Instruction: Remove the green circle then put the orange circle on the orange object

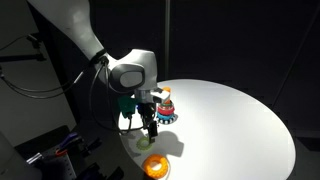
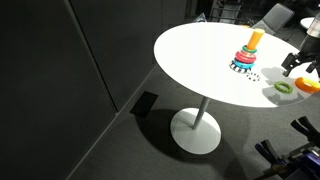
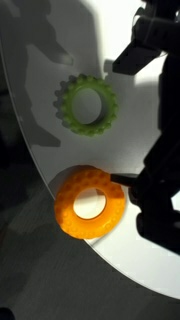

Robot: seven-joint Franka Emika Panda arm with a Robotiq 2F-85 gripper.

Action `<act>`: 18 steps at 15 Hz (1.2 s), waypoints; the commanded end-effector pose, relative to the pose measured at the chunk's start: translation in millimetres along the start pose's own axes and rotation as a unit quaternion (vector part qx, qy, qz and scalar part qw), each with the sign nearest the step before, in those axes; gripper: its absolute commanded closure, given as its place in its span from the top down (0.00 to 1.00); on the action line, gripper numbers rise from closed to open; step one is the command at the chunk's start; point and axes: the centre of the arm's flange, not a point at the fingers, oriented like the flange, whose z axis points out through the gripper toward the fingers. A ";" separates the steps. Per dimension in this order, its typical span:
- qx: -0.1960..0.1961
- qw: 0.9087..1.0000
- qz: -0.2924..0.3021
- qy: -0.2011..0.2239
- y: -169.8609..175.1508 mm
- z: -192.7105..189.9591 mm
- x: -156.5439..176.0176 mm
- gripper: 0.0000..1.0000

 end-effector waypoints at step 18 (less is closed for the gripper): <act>0.031 0.997 0.074 0.013 44.7 56.3 6.4 1.00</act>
